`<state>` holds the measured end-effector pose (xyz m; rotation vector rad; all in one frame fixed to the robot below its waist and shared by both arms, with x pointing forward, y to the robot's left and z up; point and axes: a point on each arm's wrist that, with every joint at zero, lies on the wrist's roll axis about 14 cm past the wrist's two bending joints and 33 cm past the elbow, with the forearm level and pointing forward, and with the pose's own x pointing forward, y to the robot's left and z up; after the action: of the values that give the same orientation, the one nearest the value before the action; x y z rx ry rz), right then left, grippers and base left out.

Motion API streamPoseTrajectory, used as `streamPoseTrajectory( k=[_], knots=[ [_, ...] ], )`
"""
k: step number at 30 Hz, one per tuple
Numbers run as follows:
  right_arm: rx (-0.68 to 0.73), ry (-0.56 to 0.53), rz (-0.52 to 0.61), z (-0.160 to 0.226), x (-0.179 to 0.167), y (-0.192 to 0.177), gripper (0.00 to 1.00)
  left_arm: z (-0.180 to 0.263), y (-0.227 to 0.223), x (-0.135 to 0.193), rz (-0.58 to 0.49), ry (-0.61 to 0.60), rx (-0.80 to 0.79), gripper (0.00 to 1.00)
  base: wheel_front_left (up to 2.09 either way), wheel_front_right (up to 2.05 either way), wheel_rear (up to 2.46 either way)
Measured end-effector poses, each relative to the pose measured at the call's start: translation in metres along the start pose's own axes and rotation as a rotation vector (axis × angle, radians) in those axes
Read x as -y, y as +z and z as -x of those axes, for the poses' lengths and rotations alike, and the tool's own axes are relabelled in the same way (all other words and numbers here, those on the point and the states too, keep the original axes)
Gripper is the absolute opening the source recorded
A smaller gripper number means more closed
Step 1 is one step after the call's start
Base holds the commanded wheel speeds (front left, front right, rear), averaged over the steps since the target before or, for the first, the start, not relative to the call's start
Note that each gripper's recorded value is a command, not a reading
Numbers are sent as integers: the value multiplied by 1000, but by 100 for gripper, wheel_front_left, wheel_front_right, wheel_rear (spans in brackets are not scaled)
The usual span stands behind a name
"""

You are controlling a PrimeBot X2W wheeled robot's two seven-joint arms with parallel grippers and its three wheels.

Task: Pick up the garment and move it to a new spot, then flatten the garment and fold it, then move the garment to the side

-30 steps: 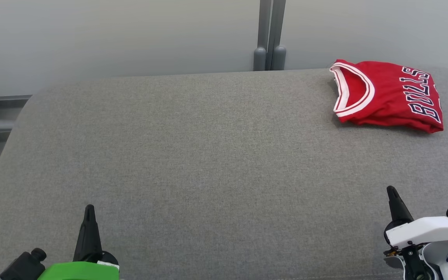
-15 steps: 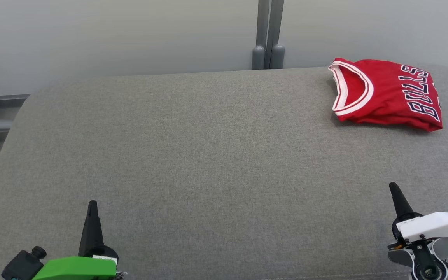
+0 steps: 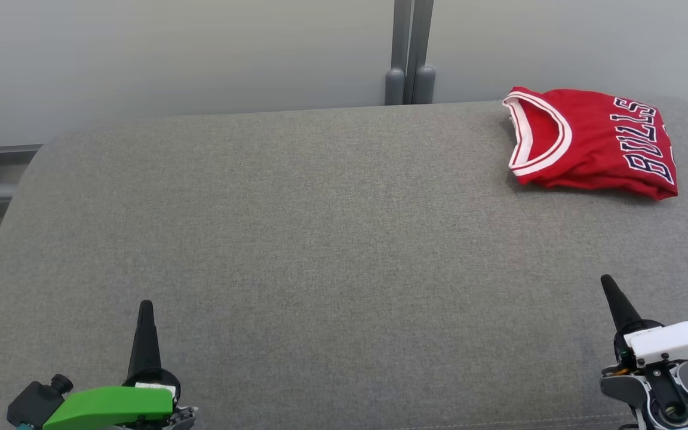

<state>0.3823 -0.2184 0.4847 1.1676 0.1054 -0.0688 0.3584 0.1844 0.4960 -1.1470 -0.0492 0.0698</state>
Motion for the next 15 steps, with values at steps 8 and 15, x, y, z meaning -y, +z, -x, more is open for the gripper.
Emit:
streamPoseTrajectory(
  k=[8,15],
  knots=[
    [-4,12,-74,-1,-1,3,0,-2,-3,2,75,3,-6,0,0,0,0],
    [-7,26,-135,-2,-3,6,0,-5,-5,4,138,3,-13,0,0,0,0]
  ],
)
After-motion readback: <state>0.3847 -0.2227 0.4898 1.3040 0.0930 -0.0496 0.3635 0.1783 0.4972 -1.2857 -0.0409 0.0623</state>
